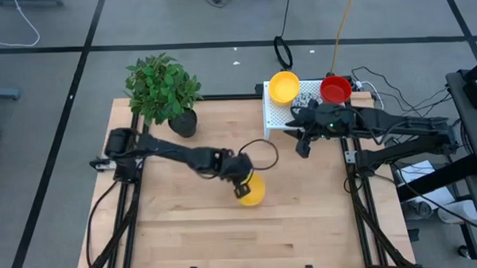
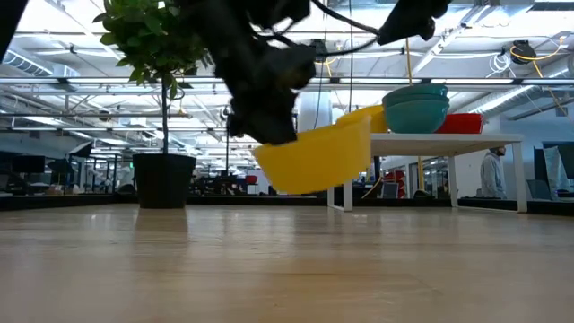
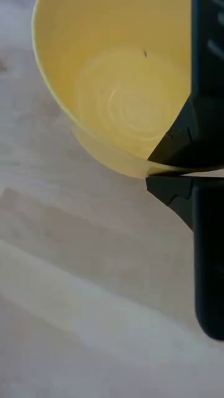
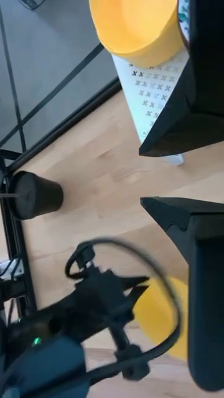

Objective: Pick & Place Mini bowls
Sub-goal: Stack the yellow bowl on top of the yellow bowls on the shelf, then return to Home Position

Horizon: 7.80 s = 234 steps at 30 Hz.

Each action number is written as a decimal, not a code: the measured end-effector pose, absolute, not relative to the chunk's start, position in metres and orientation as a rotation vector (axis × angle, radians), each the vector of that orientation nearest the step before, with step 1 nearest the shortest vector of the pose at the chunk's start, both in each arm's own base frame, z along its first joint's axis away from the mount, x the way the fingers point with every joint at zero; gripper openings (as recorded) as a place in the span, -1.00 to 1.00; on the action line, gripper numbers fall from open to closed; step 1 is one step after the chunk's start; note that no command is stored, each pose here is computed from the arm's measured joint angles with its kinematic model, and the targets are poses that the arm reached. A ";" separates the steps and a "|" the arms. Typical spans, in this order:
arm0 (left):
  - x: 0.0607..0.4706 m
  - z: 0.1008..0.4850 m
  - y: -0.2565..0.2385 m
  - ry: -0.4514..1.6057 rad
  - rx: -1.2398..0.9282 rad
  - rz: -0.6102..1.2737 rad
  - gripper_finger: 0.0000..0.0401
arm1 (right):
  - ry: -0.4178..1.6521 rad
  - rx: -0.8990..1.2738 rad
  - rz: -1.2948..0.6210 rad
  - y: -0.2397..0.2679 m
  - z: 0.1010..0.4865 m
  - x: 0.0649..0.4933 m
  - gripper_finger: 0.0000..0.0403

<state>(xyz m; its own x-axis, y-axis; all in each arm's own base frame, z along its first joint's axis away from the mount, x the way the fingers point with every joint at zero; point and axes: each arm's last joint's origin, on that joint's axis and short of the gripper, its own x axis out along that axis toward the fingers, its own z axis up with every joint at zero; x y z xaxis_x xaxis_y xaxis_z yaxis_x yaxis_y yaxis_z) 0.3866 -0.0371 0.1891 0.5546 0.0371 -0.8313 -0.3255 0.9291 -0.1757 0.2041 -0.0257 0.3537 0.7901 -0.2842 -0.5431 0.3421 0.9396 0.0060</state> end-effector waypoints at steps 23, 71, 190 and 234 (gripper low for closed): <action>0.427 0.177 0.050 1.061 -0.286 0.378 -0.87 | 0.583 0.034 -0.317 -0.026 0.344 0.206 -0.49; 0.236 0.429 -0.038 0.615 -0.644 -0.078 -0.05 | 0.884 -0.371 0.234 0.046 0.160 0.282 -0.01; 0.122 0.471 -0.030 0.339 -0.375 -0.011 -0.05 | 0.275 0.032 -0.800 -0.135 0.371 0.233 -0.14; 0.129 0.235 -0.029 -0.355 -0.537 -0.229 -0.05 | -0.127 0.345 -0.312 -0.020 0.270 0.136 -0.09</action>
<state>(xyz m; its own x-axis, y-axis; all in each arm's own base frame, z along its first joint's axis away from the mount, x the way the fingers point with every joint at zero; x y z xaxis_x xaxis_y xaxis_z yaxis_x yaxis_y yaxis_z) 0.1289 -0.0289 0.2349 0.9141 -0.1200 0.3873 0.3033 0.8363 -0.4567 0.1365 -0.0200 0.2698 0.9442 -0.3219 0.0692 0.2789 0.8937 0.3515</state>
